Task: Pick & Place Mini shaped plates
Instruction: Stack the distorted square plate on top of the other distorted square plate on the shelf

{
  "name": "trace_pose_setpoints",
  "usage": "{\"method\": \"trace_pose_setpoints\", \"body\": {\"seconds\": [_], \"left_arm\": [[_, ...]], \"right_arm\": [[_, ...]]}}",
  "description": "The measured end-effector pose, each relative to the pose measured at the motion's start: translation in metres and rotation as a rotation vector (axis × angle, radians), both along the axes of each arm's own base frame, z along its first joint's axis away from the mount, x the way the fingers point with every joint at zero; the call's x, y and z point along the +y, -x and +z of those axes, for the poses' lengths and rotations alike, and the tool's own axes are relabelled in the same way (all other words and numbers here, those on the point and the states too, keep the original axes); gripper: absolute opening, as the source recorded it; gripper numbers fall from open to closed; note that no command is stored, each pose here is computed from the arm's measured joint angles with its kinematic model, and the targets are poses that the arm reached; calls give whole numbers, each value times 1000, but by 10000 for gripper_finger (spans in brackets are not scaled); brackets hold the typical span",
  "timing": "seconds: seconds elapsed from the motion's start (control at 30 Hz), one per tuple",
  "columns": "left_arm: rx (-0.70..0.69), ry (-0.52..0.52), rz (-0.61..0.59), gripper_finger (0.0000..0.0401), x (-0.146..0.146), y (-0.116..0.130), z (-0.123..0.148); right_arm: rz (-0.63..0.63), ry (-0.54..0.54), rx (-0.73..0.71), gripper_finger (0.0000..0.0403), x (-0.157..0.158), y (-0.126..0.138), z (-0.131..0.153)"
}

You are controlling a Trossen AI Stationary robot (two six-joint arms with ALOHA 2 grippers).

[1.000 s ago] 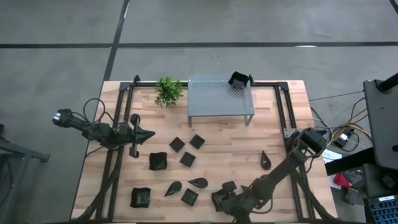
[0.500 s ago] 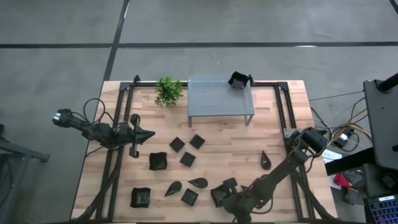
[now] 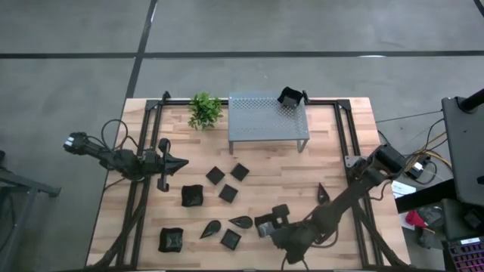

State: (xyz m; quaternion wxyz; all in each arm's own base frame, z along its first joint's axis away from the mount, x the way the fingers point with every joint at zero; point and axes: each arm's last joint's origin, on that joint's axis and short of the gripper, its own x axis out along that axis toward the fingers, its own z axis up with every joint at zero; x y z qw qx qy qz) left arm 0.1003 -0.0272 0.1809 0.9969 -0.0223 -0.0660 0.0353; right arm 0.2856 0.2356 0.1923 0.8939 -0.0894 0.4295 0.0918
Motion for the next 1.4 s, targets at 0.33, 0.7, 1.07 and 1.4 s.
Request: {"method": "trace_pose_setpoints", "body": {"seconds": [0.33,0.7,1.07,1.4], "left_arm": [[5,-2,0,0,0,0,0],[7,-3,0,0,0,0,-1],[9,-4,0,0,0,0,-1],[14,-6,0,0,0,0,-1]], "right_arm": [[-84,23,-53,8,-36,8,47],[-193,58,-141,8,-75,29,96],[-241,113,-183,8,-118,28,118],[-315,163,-198,8,-159,30,148]]}}
